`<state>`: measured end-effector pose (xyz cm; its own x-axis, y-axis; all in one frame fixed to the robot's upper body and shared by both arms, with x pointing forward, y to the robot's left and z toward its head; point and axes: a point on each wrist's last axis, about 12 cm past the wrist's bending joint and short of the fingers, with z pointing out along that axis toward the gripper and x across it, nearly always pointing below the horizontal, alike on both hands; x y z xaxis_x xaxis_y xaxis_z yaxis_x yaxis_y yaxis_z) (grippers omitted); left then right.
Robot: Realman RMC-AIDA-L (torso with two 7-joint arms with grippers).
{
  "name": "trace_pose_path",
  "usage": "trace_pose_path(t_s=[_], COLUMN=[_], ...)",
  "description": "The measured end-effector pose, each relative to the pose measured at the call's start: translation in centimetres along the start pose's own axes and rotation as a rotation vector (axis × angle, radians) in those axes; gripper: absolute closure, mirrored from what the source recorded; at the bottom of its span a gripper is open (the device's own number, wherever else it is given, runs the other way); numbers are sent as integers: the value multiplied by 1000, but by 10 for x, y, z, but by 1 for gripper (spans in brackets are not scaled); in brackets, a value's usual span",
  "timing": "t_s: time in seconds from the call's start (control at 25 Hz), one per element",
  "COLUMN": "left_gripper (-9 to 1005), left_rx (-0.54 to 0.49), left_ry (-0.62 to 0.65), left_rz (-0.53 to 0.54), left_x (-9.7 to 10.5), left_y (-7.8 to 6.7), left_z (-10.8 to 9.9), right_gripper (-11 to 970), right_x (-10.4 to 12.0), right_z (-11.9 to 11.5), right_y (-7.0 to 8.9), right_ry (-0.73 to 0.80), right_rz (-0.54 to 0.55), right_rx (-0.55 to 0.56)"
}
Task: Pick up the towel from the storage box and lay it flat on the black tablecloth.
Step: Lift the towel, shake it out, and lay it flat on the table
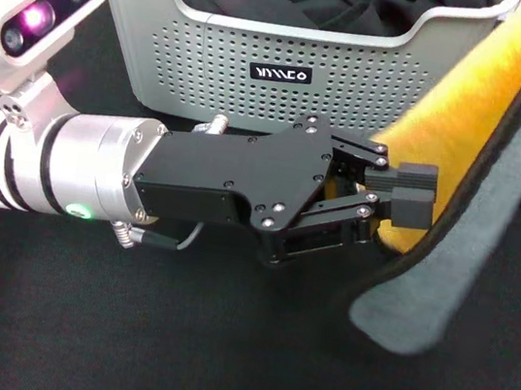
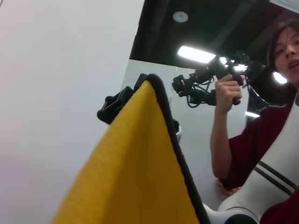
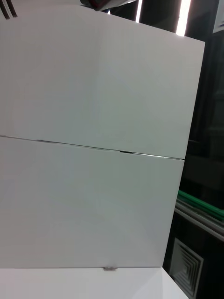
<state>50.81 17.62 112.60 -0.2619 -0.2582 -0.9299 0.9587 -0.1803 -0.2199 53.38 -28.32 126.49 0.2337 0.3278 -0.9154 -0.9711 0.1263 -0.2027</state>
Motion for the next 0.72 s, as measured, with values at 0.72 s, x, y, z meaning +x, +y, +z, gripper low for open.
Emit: trace_pose_path(t_s=[0.72], left_gripper=[770], left_rx=[-121], left_ry=[31], left_rz=[-3], left_x=[8], left_y=[12], left_z=[-4], right_gripper=[949], right_x=[-3], right_z=[-1], right_y=[-3], right_ry=[-23], right_rz=[-2], right_rx=[21])
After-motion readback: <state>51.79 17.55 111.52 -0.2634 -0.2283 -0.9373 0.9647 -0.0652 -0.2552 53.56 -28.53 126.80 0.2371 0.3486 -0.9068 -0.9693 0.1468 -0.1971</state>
